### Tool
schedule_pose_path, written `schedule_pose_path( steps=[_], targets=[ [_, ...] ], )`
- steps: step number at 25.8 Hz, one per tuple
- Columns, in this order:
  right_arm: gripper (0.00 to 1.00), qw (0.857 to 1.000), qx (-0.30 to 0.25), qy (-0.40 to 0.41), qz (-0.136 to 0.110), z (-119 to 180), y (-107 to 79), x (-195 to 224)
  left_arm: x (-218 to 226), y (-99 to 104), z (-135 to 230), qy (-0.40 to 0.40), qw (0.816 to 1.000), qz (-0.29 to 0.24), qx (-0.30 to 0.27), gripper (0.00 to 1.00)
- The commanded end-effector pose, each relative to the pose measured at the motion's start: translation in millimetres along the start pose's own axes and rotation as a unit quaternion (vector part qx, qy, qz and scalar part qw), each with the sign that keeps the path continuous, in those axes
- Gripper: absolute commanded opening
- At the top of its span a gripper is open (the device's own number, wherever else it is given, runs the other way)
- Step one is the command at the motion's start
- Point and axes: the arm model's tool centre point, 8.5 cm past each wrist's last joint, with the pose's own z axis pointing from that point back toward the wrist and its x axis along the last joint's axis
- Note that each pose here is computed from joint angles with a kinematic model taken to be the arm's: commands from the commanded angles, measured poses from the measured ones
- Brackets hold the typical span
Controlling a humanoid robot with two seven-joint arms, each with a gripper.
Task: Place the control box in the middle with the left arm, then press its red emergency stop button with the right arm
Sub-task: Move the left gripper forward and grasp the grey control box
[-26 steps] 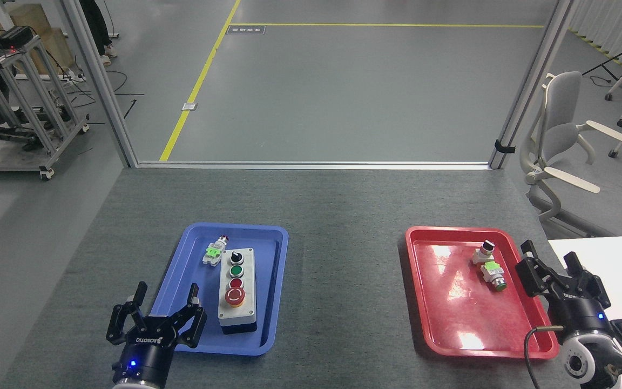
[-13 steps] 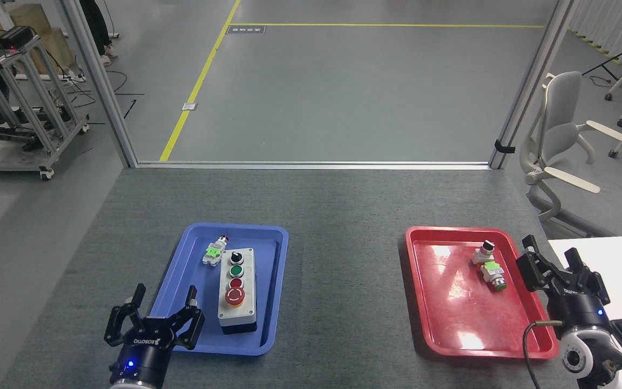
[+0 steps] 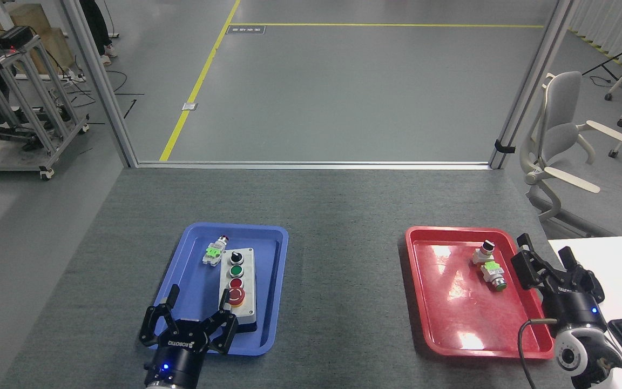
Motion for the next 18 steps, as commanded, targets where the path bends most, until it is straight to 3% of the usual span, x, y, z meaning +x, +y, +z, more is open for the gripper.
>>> schedule_pose_path(
  steps=[1, 8, 18],
  targets=[
    [0.99, 1.000, 0.001, 0.001, 0.000, 0, 0.5, 0, 29, -4, 5, -0.001, 1.000, -0.001, -0.005, 0.97],
    [0.99, 1.000, 0.000, -0.002, 0.000, 0, -0.5, 0, 74, -32, 2, 0.059, 0.997, 0.009, -0.046, 0.97],
    [0.99, 1.000, -0.006, -0.003, 0.000, -2, -5.2, -2, 70, -61, -2, 0.097, 0.993, -0.010, -0.071, 0.97]
  ],
)
